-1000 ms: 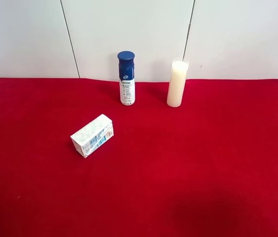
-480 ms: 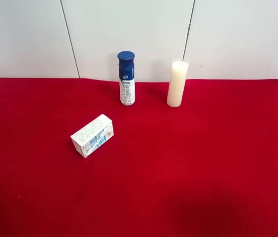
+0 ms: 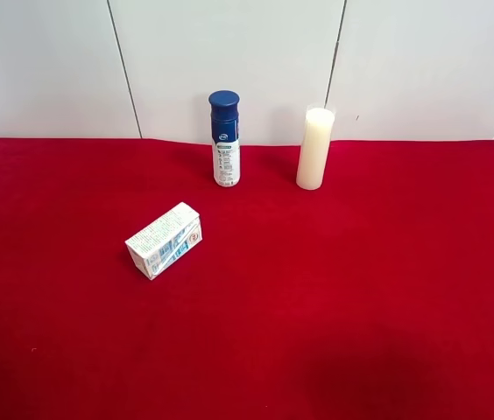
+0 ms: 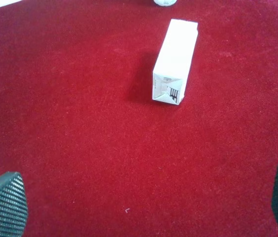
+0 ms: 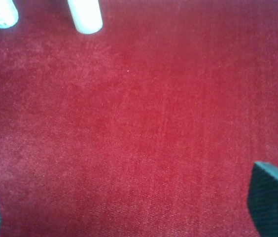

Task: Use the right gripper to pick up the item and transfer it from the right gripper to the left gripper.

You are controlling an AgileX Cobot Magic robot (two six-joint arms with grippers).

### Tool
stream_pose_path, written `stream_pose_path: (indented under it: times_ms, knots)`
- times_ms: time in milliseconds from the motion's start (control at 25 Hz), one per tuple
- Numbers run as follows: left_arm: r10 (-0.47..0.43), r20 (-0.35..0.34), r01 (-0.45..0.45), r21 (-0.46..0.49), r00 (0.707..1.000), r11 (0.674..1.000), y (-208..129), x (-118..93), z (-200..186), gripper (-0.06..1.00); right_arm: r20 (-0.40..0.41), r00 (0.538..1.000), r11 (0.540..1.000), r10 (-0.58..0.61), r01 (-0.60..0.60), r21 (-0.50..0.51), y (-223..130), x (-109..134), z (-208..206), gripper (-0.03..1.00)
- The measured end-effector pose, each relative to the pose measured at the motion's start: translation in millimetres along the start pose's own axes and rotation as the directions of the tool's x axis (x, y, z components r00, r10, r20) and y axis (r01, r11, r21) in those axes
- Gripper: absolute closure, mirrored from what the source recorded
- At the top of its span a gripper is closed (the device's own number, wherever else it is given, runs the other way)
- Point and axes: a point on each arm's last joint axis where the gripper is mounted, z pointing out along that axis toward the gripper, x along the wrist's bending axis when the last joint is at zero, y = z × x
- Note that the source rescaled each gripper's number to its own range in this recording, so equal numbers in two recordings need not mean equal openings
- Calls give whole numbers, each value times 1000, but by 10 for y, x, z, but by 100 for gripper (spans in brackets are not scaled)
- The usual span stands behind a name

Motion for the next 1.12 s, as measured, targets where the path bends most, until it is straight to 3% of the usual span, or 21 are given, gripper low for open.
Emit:
stream_pose_path:
  times_ms: [120,240,520,680,1120]
  knots:
    - [-12,-23,12,1,1000,1000,0,-2,0,-5,0,1000,1000,0,0,0,0,0,0,-3]
    - [-57,-112,57,2,992,998,1,-9,1,-5,0,1000,1000,0,0,0,0,0,0,-3]
    - [-176,-356,182,-17,918,983,5,-27,7,-5,0,1000,1000,0,0,0,0,0,0,-3]
    - [-191,-387,198,-23,902,980,5,-30,8,-5,0,1000,1000,0,0,0,0,0,0,-3]
    - [-192,-389,199,-23,901,980,5,-30,8,-5,0,1000,1000,0,0,0,0,0,0,-3]
